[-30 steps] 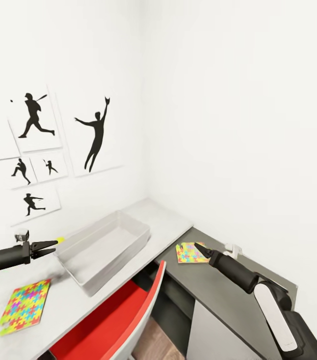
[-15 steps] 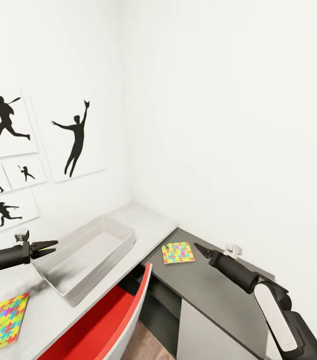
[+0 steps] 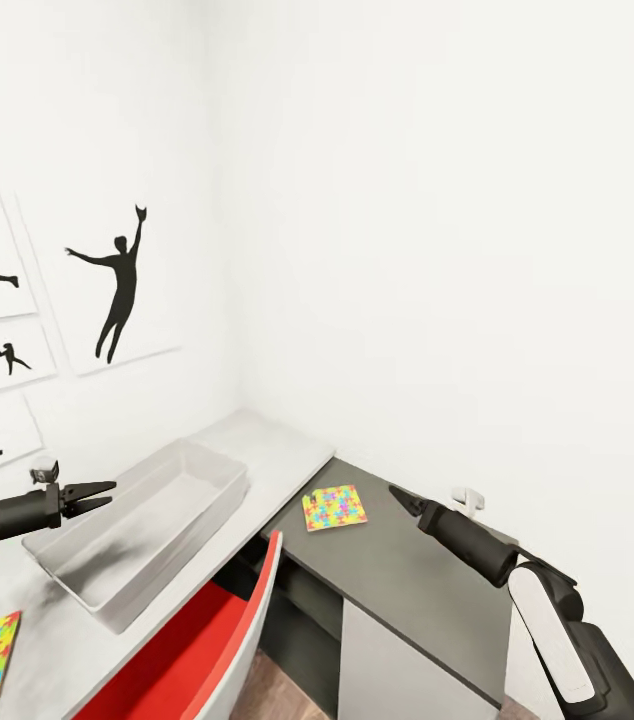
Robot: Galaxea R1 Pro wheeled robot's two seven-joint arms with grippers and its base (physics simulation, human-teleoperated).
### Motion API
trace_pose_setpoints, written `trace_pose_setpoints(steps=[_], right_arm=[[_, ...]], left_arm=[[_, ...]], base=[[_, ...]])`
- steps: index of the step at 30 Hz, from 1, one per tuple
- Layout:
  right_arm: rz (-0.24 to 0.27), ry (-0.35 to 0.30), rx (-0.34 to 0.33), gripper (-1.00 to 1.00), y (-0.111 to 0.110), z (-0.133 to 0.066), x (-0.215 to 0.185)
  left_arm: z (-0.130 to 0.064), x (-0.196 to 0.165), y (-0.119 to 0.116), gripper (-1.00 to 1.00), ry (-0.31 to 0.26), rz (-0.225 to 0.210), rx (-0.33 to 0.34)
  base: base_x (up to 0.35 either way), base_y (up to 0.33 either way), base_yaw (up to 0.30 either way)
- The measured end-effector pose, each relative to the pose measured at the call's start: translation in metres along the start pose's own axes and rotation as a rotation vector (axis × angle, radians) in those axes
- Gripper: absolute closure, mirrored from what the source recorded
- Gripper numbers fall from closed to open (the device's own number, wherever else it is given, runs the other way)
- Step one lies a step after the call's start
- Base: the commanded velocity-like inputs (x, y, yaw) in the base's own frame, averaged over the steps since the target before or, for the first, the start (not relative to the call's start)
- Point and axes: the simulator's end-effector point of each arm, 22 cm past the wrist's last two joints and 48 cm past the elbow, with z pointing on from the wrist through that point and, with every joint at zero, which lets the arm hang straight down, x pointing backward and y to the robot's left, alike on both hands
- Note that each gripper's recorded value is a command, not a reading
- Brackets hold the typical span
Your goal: Put all the toys in the child's room - the three board games (two on the bed and one on the table), the two jigsaw puzzles on the table, and the tennis ball on the table - inside the toy box on the table in the child's room.
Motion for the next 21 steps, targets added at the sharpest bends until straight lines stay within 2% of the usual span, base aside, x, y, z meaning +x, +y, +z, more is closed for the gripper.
trace_pose_setpoints(steps=[9,21], right_arm=[[0.013,-0.011,0.016,-1.0,-0.009,-0.002,-0.004],[0.028,-0.02,-0.004,-1.0,-0.012,-0.005,-0.007]], left_arm=[[0.002,0.001,0.003,-1.0,0.004,-0.004,-0.002],[0.003,0.004,0.007,-1.0,0.009,-0.011,-0.006]], base=[[-0.044,0.0,-0.162],[-0.048,0.0,-0.249]])
